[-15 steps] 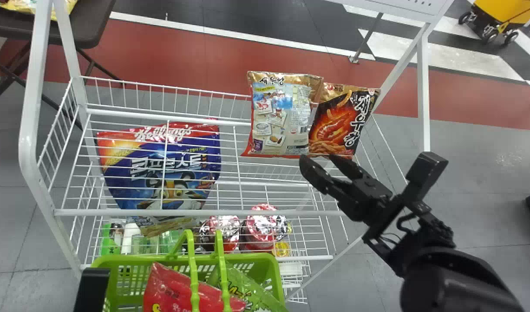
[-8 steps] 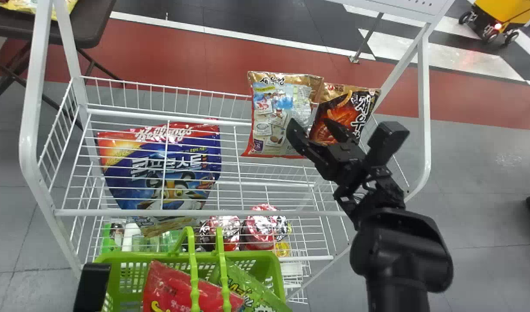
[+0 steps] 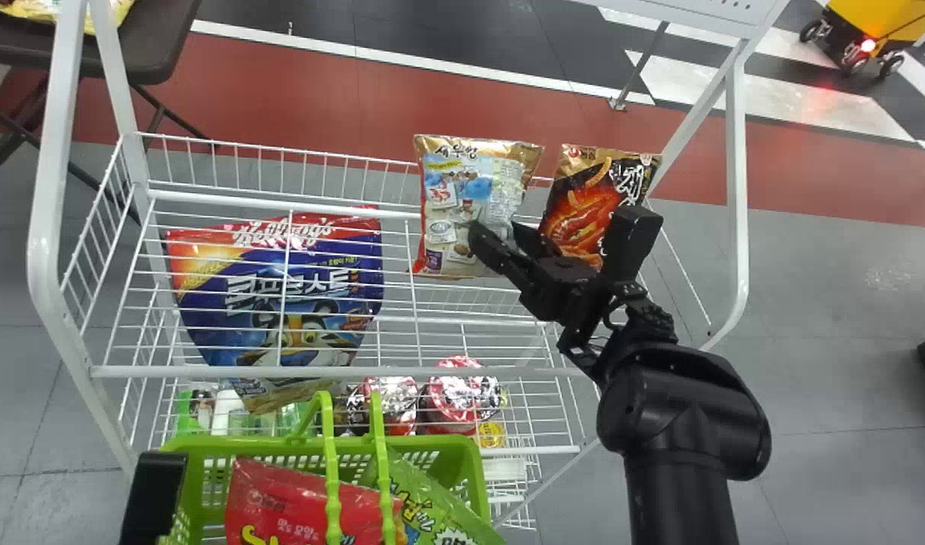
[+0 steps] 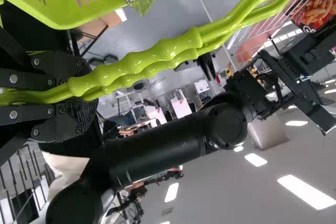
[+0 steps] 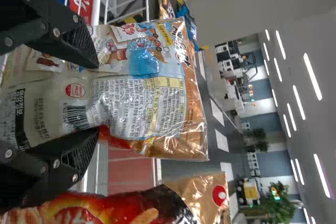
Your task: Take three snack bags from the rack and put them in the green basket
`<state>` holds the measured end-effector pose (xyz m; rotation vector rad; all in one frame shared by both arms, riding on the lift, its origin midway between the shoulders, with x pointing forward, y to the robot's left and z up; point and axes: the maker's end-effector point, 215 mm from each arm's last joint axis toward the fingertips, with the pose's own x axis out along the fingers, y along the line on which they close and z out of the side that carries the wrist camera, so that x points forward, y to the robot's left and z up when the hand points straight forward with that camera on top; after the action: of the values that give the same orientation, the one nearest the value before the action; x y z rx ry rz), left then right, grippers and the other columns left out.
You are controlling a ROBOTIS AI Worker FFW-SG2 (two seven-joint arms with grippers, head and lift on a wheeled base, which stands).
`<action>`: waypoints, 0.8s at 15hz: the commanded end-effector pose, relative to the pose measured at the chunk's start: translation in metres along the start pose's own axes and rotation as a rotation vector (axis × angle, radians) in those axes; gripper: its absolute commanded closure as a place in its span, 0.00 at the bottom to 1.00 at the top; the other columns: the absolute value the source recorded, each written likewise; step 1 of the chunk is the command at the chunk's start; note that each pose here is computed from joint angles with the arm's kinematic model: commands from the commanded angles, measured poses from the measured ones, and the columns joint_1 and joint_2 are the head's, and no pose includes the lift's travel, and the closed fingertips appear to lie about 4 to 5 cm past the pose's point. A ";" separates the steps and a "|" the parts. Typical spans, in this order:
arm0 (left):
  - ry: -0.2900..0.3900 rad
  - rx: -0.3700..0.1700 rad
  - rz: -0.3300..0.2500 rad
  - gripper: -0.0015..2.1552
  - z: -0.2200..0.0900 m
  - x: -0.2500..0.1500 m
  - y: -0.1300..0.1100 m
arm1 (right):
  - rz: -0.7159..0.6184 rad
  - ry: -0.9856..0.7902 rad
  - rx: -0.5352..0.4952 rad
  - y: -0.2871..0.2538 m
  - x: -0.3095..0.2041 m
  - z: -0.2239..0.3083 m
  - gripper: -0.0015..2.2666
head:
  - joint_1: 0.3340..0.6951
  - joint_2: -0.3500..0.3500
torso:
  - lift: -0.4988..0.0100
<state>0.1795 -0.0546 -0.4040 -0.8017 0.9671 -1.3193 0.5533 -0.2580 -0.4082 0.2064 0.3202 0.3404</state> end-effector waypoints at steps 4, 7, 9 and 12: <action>0.002 -0.004 -0.003 0.56 -0.002 0.002 -0.002 | -0.008 -0.007 -0.001 0.013 -0.059 0.013 0.94 | 1.00 0.00 | 0.97; -0.001 -0.001 0.004 0.56 0.000 0.004 0.000 | -0.023 -0.097 0.016 0.003 -0.118 0.047 0.94 | 1.00 0.00 | 0.97; 0.001 0.006 0.013 0.56 0.002 0.005 0.001 | -0.032 -0.042 0.058 0.003 -0.160 0.047 0.94 | 1.00 0.00 | 0.97; 0.005 0.004 0.023 0.56 0.002 0.005 0.003 | 0.037 0.139 0.288 0.025 -0.219 0.012 0.94 | 1.00 0.00 | 0.97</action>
<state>0.1828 -0.0599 -0.4065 -0.7828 0.9728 -1.3042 0.3886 -0.3168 -0.3248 0.3744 0.3979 0.3416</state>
